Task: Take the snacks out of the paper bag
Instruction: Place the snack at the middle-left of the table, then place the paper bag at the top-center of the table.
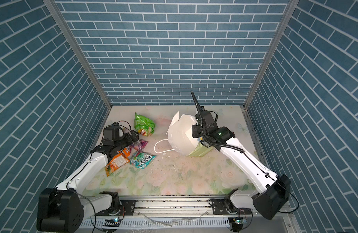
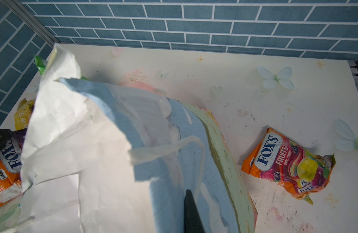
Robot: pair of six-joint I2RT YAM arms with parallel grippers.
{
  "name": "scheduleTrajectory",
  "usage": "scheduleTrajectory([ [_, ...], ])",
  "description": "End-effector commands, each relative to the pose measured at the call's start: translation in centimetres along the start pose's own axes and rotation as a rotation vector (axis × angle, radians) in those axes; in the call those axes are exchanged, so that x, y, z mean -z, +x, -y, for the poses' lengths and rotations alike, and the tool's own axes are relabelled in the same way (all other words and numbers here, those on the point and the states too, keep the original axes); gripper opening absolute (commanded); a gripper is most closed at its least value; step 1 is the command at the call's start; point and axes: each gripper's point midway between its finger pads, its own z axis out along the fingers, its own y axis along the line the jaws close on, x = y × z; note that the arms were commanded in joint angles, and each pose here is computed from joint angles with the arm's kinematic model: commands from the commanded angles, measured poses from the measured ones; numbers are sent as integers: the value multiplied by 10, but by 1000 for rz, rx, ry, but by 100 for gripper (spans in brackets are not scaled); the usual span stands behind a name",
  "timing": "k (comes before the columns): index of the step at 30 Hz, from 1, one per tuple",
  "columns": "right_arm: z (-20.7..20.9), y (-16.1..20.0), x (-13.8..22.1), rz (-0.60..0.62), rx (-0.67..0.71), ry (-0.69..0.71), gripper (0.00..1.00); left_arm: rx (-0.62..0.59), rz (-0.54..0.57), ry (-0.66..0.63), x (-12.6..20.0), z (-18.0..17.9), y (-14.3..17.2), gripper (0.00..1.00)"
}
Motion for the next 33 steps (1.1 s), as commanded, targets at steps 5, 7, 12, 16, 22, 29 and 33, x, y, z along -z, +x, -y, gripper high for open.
scheduleTrajectory([
  [5,-4,-41,2,33,-125,-81,0,-46,159,53,46,19,-29,100],
  [7,-3,-48,-3,33,-156,-99,0,-51,157,71,52,21,-25,100],
  [12,1,-55,-24,-2,-262,-153,0,-59,154,114,63,16,-1,100],
  [16,5,-52,-45,-57,-375,-214,0,-63,171,150,70,11,14,100],
  [22,14,-56,-55,-69,-343,-189,36,-80,171,145,70,3,25,100],
  [29,36,-84,-17,122,-219,-92,91,-134,237,46,63,-11,10,100],
  [33,63,-98,25,319,-153,35,99,-186,330,-77,52,-34,-2,100],
])
